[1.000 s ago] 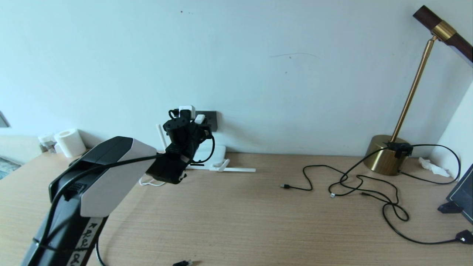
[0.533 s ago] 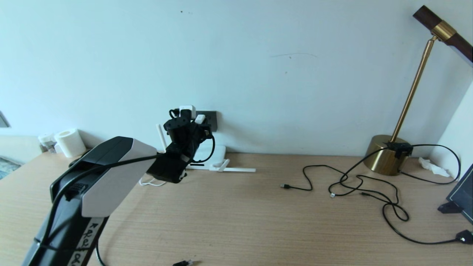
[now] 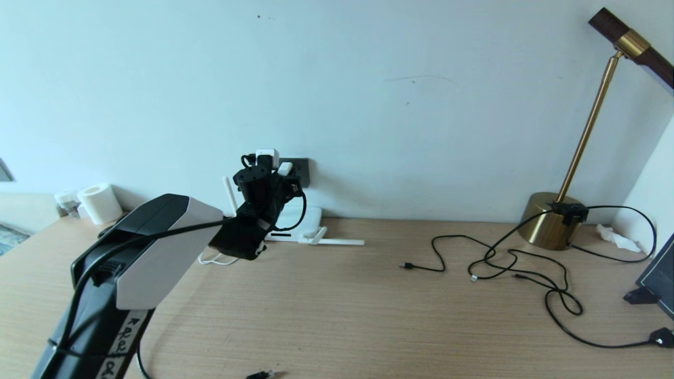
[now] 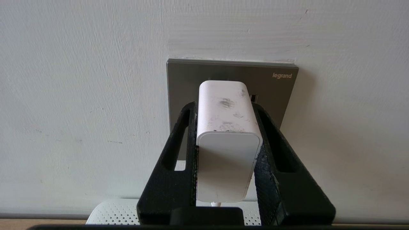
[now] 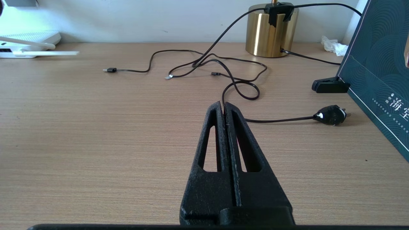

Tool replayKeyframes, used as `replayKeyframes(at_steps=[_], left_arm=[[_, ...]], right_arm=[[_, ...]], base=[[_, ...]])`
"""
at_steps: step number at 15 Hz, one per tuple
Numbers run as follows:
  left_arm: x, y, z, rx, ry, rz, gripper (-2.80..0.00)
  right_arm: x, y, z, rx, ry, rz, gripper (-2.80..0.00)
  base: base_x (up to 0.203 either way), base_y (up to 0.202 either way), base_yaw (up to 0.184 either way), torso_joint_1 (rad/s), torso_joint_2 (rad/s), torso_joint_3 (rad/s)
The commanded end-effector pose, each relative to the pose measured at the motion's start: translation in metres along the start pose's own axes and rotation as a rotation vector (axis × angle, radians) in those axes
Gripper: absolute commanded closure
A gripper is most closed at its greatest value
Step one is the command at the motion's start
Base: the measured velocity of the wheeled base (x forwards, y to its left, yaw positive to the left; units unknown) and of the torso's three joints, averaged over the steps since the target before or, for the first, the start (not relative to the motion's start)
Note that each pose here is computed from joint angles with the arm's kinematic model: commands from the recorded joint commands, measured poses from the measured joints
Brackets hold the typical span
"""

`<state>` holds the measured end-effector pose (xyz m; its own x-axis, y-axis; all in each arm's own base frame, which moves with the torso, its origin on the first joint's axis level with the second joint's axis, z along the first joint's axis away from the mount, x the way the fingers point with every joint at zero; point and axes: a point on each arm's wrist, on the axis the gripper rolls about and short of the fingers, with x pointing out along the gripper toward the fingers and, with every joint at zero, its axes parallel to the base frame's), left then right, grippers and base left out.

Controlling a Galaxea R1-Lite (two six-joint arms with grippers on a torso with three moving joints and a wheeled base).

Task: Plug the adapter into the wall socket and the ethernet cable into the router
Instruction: Plug plug into socket

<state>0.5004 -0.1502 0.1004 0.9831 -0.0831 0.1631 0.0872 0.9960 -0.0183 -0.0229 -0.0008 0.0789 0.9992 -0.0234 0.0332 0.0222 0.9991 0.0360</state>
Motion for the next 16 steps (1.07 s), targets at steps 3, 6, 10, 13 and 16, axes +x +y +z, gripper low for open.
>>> replayKeyframes(at_steps=[3,6,10,13,16], left_arm=[[-0.0002,0.0001,-0.0001,0.001,-0.003,0.002,0.0],[-0.0005,-0.0007,-0.0008,0.001,0.002,0.0,0.0],[-0.0006,-0.0024,-0.0059,0.004,0.016,-0.002,0.0],[-0.0006,-0.0028,-0.0085,0.007,0.031,0.016,0.0],[-0.0006,-0.0028,-0.0088,0.008,0.034,0.016,0.0]], right_arm=[[0.0006,-0.0001,-0.0025,0.0,0.009,0.001,0.0],[0.0006,-0.0001,-0.0025,0.0,0.009,0.0,0.0],[0.0006,-0.0001,-0.0025,0.0,0.009,0.002,0.0],[0.0006,-0.0001,-0.0025,0.0,0.009,0.001,0.0],[0.0006,-0.0001,-0.0025,0.0,0.009,0.001,0.0]], base=[[0.0,0.0,0.0,0.0,0.0,0.0],[0.0,0.0,0.0,0.0,0.0,0.0],[0.0,0.0,0.0,0.0,0.0,0.0],[0.0,0.0,0.0,0.0,0.0,0.0],[0.0,0.0,0.0,0.0,0.0,0.0]])
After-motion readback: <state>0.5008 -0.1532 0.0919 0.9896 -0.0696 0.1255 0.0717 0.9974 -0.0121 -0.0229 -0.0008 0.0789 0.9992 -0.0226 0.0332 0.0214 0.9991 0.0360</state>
